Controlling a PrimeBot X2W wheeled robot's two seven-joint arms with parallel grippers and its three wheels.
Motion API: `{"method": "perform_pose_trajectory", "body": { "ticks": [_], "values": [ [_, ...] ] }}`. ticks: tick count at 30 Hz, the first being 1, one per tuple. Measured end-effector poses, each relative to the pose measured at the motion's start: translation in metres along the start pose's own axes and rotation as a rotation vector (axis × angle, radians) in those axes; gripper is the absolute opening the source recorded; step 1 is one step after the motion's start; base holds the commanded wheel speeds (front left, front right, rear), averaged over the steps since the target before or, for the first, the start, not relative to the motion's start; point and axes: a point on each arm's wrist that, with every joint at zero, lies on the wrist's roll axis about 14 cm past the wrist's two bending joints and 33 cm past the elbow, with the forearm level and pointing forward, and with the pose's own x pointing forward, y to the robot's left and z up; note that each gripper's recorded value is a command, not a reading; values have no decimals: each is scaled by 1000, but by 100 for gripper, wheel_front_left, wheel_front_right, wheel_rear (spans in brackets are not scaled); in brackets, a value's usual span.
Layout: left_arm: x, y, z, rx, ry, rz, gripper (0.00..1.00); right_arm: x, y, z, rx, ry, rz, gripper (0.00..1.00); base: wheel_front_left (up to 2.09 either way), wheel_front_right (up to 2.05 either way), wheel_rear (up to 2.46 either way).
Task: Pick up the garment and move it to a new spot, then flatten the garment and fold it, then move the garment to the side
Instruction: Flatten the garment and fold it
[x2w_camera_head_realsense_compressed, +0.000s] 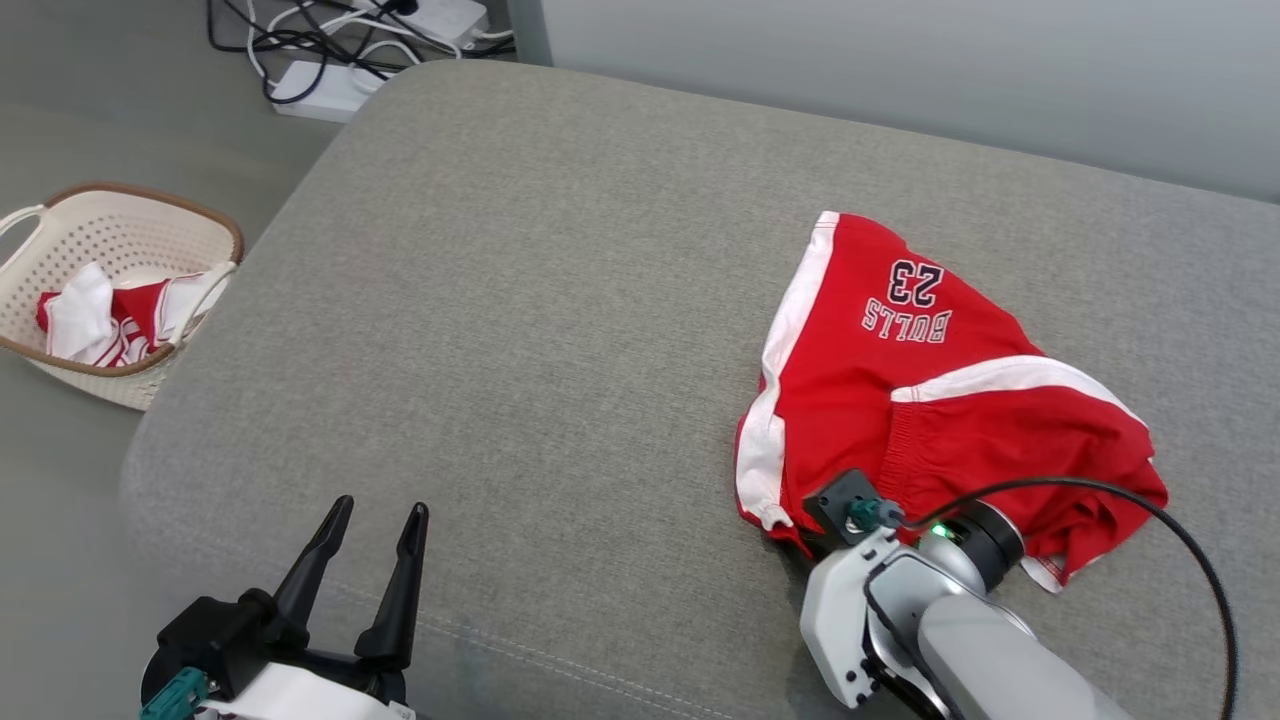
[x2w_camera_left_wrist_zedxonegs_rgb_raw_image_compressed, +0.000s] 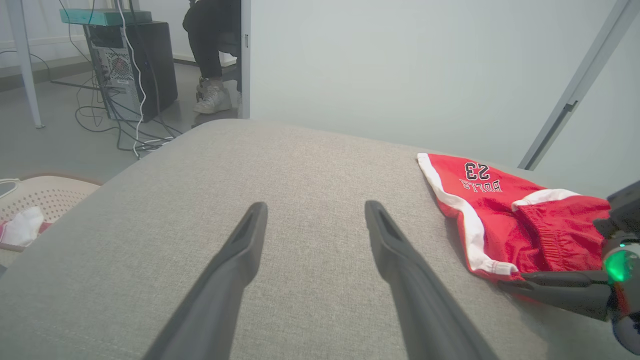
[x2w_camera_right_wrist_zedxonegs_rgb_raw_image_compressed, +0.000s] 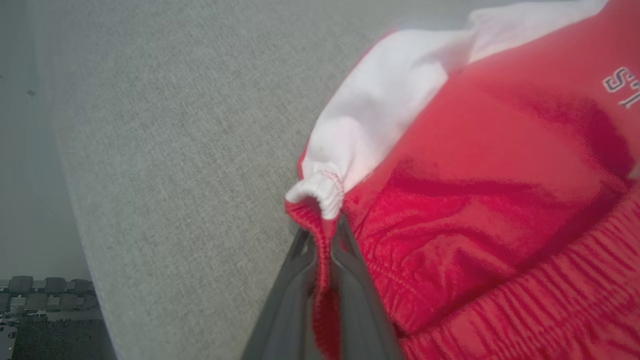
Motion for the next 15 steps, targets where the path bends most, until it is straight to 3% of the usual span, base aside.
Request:
{"method": "perform_pose_trajectory", "body": {
  "ticks": [4, 15],
  "values": [
    [13, -16, -3, 1, 11, -58, 100, -28, -25, -24, 158, -37, -94, 0, 0, 0, 0],
    [46, -60, -11, 25, 38, -230, 100, -119, -81, -86, 441, -81, -397, 0, 0, 0, 0]
  ]
}}
